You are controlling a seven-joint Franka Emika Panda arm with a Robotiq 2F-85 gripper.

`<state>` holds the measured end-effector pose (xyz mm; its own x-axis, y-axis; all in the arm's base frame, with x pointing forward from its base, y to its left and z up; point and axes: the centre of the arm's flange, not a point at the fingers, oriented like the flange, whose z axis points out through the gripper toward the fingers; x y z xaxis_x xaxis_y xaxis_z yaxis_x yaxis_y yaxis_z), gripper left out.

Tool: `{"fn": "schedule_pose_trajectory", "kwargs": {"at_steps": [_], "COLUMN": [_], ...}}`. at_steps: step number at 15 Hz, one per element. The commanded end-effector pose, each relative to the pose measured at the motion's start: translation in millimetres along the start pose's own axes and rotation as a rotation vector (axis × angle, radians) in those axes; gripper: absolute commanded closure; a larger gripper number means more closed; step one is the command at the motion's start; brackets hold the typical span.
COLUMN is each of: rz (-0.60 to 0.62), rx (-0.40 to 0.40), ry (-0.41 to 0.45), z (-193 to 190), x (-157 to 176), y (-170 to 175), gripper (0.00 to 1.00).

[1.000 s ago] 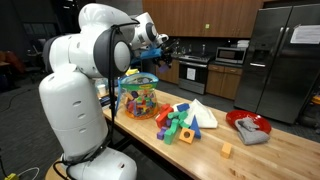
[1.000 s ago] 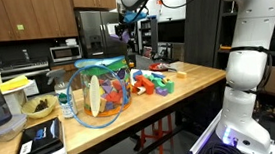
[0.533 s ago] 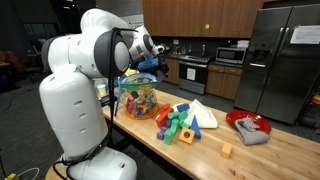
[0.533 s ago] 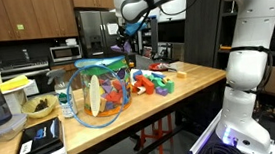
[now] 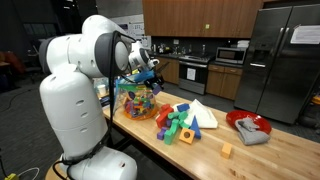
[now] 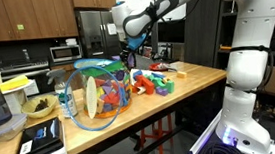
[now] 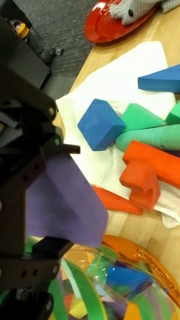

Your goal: Transfer a block from the bag to the table

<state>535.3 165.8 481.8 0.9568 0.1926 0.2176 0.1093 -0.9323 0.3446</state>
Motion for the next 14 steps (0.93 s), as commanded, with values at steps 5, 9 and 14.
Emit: {"fn": "schedule_pose_trajectory", "kwargs": {"at_steps": [5, 9, 14], "rz": [0.047, 0.075, 0.075], "rx": [0.005, -0.007, -0.015], "ry": [-0.085, -0.136, -0.162], "z": [52.3, 79.1, 99.4], "x": [-56.8, -79.1, -91.7], "y": [9.4, 20.2, 28.4], "gripper": [0.51, 0.51, 0.07]}}
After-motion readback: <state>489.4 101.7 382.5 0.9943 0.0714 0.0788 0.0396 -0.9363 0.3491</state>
